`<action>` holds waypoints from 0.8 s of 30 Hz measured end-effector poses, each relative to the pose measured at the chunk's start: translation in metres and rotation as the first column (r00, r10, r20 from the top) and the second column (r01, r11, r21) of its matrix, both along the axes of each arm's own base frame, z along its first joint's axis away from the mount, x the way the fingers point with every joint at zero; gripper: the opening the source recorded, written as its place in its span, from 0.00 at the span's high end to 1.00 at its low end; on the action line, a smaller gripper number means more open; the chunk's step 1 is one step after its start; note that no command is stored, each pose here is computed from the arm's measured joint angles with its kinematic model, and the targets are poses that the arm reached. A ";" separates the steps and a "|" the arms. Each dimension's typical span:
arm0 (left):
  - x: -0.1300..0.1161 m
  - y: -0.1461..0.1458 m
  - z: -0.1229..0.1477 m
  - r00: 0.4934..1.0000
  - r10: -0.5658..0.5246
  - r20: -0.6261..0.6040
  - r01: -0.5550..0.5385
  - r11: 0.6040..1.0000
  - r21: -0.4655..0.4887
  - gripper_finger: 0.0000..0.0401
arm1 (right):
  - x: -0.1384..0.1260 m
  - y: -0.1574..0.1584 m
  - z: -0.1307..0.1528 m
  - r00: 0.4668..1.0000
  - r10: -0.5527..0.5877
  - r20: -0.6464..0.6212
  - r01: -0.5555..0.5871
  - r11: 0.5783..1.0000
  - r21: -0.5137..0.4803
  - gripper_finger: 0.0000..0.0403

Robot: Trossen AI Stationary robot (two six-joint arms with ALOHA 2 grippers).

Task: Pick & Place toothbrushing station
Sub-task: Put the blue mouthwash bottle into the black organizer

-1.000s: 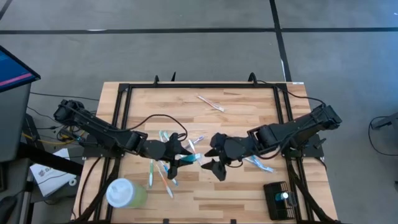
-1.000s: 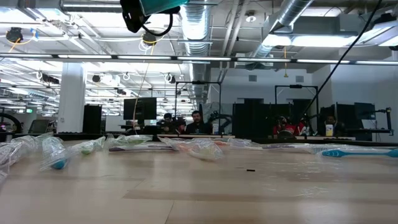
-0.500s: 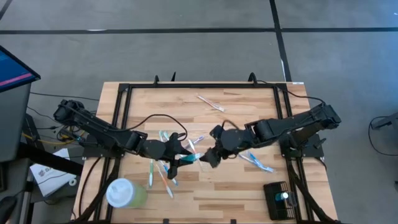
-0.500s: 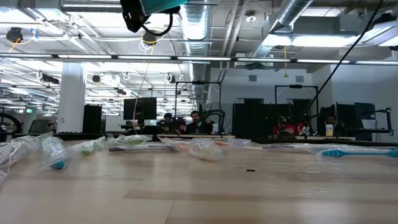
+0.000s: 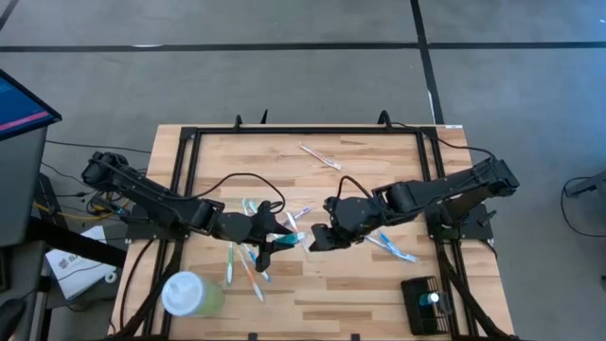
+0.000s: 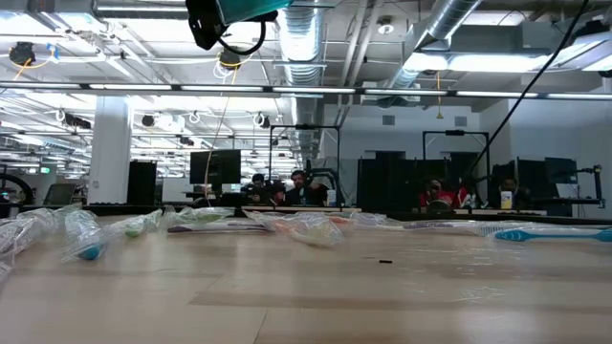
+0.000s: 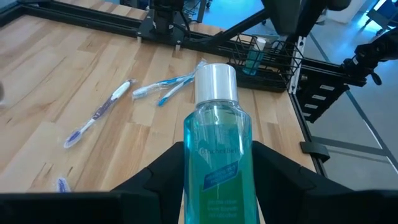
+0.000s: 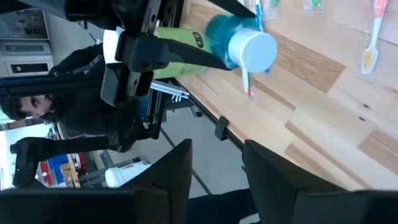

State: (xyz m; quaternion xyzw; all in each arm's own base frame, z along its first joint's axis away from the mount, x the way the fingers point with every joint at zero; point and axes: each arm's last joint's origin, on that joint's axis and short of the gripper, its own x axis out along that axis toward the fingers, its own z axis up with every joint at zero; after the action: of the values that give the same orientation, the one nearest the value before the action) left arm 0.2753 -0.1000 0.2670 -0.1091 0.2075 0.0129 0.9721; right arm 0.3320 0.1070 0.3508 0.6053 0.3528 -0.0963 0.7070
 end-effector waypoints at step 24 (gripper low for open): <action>0.000 -0.001 0.000 1.000 -0.028 -0.007 0.028 0.999 -0.029 0.63 | -0.010 0.025 -0.001 0.626 0.773 -0.104 -0.431 0.232 -0.872 0.88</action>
State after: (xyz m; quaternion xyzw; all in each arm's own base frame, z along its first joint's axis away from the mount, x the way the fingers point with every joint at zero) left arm 0.2751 -0.1011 0.2668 -0.1200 0.2126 -0.0035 0.9697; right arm 0.3221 0.1322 0.3501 0.0028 0.3356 0.1439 0.9309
